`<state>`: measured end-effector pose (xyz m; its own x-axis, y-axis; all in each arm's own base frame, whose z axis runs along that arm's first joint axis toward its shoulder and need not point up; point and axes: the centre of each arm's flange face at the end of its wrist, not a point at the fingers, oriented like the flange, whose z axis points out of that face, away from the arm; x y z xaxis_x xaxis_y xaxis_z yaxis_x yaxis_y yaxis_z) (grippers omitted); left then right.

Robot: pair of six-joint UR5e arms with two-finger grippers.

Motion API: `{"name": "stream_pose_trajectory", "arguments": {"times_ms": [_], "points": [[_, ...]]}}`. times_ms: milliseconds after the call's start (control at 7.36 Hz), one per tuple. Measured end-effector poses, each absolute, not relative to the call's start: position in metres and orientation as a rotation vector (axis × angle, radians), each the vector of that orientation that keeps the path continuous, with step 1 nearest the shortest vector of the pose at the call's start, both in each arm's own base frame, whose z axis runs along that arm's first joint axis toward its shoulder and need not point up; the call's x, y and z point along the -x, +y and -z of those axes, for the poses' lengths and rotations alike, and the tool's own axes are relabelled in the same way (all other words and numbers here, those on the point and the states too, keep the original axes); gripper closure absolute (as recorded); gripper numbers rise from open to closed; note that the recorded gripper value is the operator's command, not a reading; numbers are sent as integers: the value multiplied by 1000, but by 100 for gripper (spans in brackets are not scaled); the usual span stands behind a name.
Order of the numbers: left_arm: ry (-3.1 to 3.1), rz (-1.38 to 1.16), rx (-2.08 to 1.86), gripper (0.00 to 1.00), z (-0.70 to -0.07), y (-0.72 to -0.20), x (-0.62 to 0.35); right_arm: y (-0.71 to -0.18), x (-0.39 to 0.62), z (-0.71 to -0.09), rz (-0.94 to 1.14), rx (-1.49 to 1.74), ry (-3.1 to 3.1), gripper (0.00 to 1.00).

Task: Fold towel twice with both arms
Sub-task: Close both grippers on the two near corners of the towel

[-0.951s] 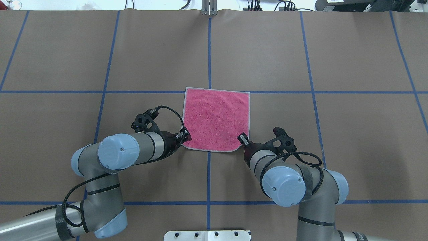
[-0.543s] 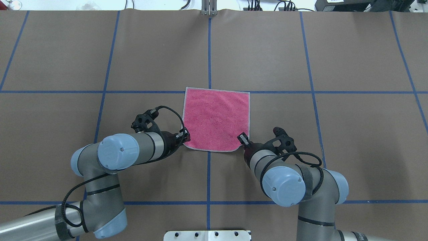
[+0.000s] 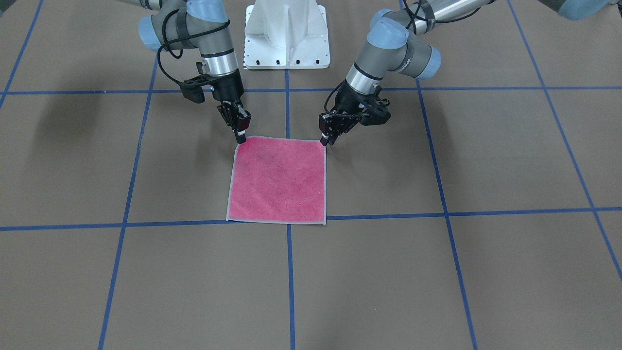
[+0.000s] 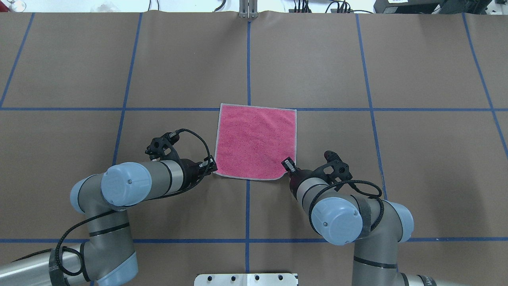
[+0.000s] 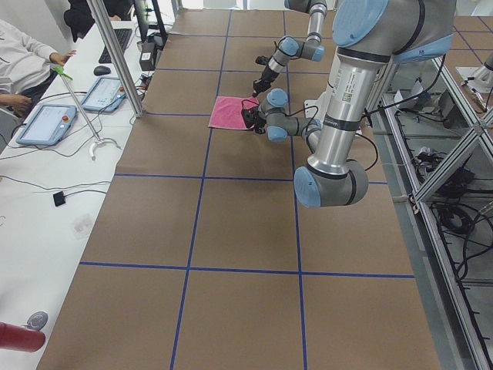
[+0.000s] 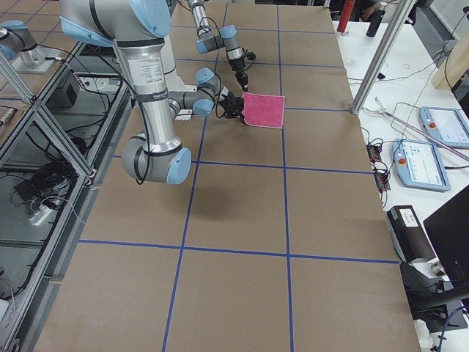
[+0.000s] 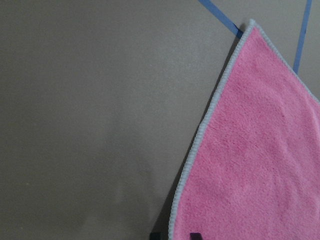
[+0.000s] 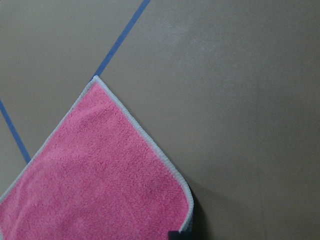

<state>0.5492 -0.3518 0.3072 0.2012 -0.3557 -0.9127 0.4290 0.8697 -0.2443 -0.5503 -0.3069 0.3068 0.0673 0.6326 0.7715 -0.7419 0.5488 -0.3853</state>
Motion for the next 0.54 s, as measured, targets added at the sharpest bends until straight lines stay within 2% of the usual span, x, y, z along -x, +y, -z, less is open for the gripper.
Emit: {"name": "stream_pose_trajectory", "arguments": {"times_ms": [543], "points": [[1255, 533, -57, 70, -304, -343, -558, -307, 550, -307, -1039, -122, -1088, 100]]}}
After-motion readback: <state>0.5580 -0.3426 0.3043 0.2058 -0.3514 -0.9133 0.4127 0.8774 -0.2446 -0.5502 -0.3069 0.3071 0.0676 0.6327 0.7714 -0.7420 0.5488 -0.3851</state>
